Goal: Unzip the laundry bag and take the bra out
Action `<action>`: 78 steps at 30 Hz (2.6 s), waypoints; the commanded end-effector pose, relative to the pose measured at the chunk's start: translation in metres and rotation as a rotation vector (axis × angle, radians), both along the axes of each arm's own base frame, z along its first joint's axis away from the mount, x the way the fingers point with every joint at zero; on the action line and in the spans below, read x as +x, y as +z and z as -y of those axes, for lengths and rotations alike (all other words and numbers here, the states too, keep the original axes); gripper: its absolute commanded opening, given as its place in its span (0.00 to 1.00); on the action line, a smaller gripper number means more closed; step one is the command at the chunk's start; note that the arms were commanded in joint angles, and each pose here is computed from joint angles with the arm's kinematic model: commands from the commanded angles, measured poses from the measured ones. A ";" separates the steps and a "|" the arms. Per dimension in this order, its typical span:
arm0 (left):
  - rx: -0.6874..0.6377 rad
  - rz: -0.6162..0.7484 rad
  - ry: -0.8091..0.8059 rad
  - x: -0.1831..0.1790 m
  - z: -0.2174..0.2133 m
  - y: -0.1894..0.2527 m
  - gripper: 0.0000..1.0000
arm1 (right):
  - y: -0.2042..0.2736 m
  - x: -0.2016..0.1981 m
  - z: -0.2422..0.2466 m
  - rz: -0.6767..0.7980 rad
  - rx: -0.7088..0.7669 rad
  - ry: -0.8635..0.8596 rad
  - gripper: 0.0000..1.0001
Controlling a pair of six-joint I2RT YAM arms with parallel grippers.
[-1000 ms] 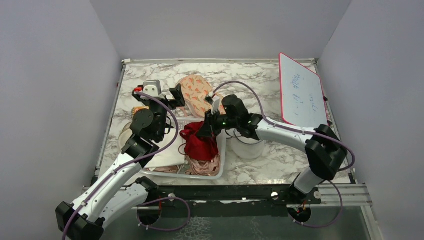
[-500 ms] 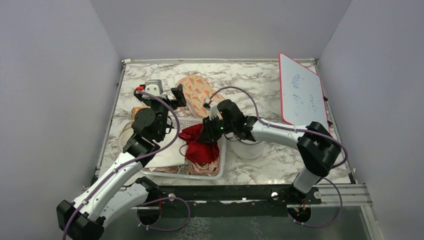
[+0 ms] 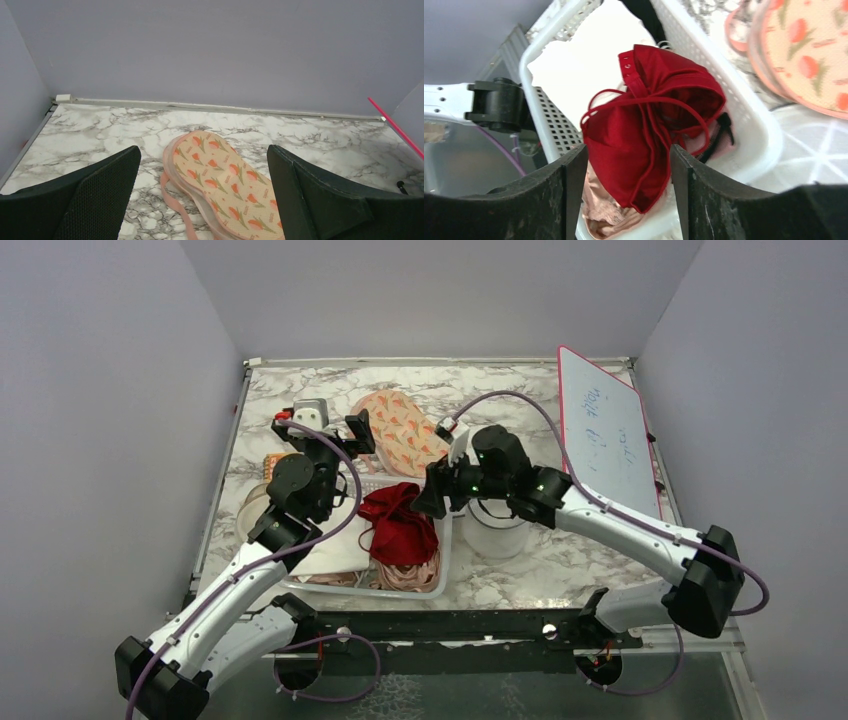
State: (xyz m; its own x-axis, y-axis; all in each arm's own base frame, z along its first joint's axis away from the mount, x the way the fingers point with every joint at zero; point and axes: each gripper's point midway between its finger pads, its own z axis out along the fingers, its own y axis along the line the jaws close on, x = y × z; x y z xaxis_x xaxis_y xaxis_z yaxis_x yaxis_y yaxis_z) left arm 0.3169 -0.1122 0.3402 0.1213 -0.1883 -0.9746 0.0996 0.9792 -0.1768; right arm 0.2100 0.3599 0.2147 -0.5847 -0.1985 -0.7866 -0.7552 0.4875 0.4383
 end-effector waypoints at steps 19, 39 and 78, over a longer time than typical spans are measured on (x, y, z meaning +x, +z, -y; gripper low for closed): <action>-0.028 -0.021 -0.072 0.003 0.016 -0.003 0.93 | -0.098 -0.014 0.149 -0.160 -0.394 -0.599 0.65; -0.020 -0.028 -0.080 0.003 0.020 -0.005 0.93 | -0.060 0.000 0.222 -0.093 -0.312 -0.908 0.64; -0.022 -0.030 -0.109 0.002 0.027 -0.003 0.94 | -0.141 0.191 0.139 -0.172 -0.518 -1.165 0.54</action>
State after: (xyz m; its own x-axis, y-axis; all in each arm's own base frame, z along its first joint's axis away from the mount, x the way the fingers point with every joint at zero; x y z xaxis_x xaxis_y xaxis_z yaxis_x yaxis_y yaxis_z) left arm 0.3221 -0.1348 0.3199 0.0438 -0.1939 -0.9800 0.1692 0.9683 -0.1840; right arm 0.3854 0.2315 0.0828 -0.7339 0.1434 -0.6640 0.1670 0.9856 0.0283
